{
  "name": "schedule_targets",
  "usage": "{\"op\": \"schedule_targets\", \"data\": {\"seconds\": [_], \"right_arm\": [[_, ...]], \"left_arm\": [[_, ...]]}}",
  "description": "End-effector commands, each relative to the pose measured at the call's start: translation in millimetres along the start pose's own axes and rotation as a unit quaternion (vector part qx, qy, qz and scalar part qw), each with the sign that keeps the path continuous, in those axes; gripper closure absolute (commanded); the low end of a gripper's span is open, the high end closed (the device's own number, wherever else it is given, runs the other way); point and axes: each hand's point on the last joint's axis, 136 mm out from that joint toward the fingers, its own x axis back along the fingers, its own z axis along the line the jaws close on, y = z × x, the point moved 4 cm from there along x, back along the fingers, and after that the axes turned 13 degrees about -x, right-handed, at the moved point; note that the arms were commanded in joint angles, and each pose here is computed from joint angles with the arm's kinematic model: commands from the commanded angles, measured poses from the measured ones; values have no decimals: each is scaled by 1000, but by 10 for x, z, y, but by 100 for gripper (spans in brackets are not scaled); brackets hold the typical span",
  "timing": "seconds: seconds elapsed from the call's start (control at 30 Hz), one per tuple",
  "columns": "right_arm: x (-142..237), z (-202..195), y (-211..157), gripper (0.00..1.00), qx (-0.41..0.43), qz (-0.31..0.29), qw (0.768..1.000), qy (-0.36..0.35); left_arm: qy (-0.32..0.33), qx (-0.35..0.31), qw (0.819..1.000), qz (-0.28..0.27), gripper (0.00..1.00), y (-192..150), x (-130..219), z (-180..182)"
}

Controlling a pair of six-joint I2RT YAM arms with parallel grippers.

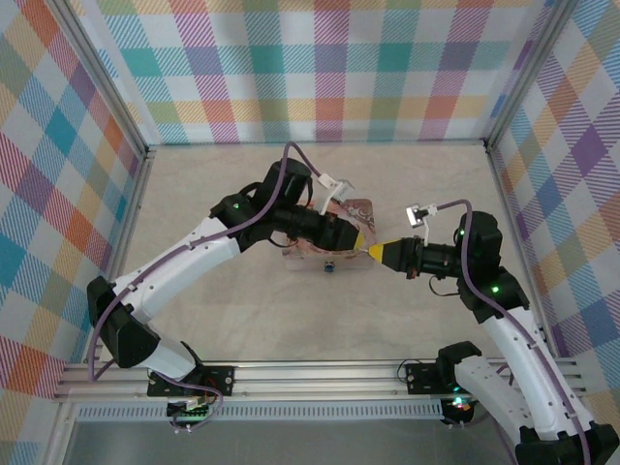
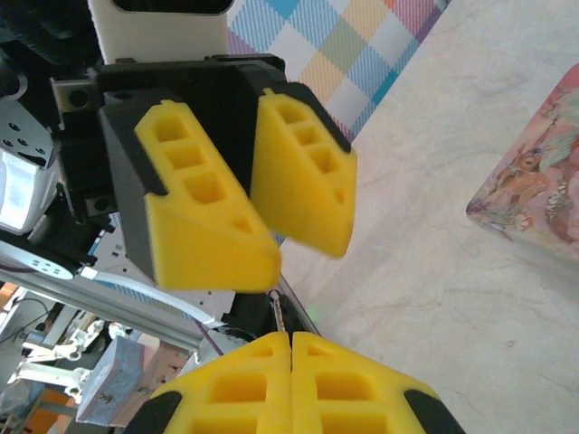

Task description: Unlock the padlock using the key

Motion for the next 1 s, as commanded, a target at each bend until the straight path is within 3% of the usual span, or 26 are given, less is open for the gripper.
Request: {"op": "schedule_targets", "data": {"seconds": [0.0, 0.23, 0.33, 0.53, 0.7, 0.97], "right_arm": [[8, -84, 33, 100, -2, -23, 999, -29], [72, -356, 247, 100, -11, -97, 987, -126], [124, -503, 351, 100, -13, -129, 974, -184], [202, -899, 603, 100, -15, -183, 936, -302], [233, -1271, 800, 100, -10, -211, 896, -390], [128, -1680, 950, 100, -19, -211, 873, -439]], "left_arm": [[52, 10, 997, -56, 55, 69, 236, 105], [202, 75, 973, -83, 28, -325, 445, 551], [276, 102, 952, -86, 20, -550, 538, 778], [426, 153, 888, -77, 6, -941, 730, 1250], [463, 174, 865, -87, 1, -971, 735, 1612], [461, 195, 862, -81, 0, -766, 491, 2225]]}}
